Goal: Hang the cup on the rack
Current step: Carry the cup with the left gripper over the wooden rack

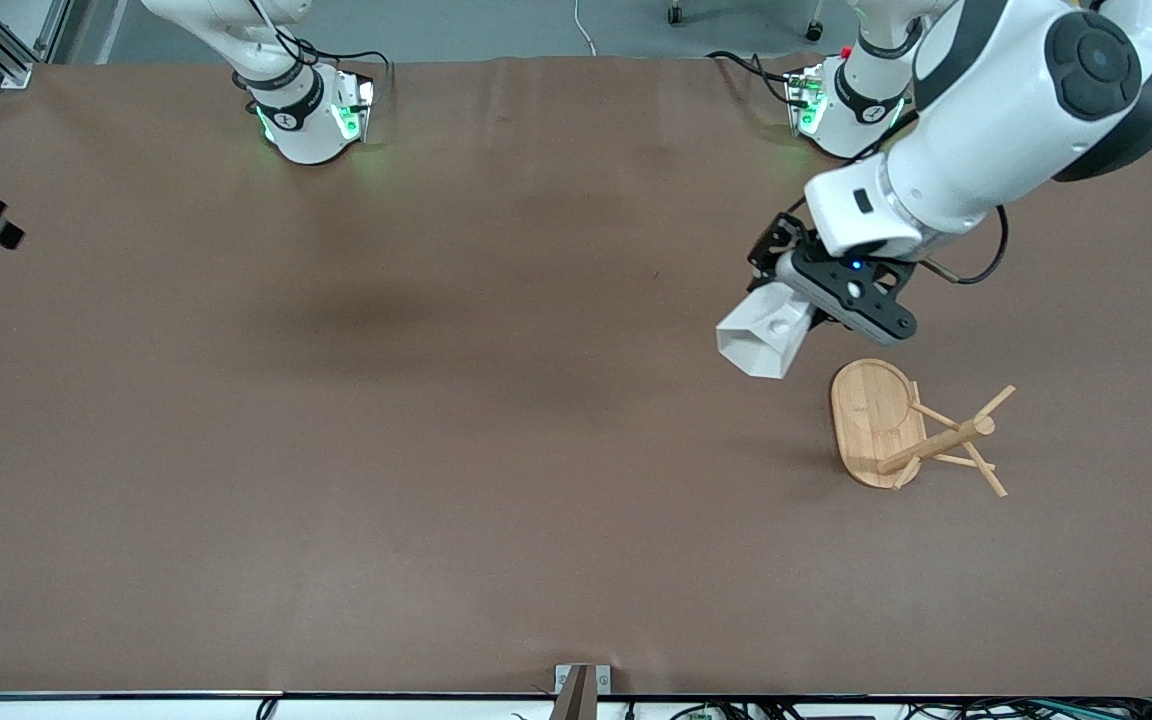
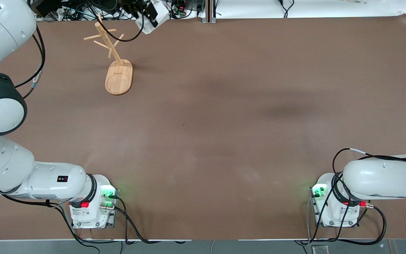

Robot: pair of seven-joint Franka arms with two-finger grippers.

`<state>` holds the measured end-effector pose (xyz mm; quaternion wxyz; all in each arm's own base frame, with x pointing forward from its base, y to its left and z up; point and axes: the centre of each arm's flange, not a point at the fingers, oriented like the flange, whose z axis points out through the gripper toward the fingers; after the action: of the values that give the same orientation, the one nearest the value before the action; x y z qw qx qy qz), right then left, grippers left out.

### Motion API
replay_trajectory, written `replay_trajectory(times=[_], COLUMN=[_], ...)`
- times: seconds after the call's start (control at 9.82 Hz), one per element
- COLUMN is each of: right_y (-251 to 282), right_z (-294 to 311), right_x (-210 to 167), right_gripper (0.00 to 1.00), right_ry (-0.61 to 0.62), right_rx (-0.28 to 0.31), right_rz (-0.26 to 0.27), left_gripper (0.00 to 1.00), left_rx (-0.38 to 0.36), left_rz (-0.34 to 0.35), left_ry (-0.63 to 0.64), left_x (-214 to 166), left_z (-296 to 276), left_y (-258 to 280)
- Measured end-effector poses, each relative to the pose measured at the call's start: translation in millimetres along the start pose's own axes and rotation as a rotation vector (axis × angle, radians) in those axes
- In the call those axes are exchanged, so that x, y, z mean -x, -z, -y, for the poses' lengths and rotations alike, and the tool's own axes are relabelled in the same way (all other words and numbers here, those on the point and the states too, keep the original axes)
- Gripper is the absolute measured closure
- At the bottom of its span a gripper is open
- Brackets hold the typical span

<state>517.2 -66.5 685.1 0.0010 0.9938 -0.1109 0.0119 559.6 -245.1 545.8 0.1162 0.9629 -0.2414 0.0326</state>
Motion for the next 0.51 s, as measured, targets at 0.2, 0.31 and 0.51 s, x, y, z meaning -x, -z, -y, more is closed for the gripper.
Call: replay_trajectory(times=[0.2,0.31,0.51], right_y=[6,1,-7], right_z=[-1,-1,-3], right_x=[-6,-11,-16], right_gripper=[0.00,0.00,0.00], right_ry=[0.020,0.019,0.020], right_rx=[0.017,0.019,0.021], right_rz=[0.014,0.026,0.044], left_gripper=[0.25,0.25,0.25], left_rx=[-0.030,-0.040,-0.068], left_rz=[0.026,0.020,0.005], left_ry=[0.059,0.084,0.127], left_x=[12,19,45], left_z=[24,37,72], left_y=[-23,-34,-57])
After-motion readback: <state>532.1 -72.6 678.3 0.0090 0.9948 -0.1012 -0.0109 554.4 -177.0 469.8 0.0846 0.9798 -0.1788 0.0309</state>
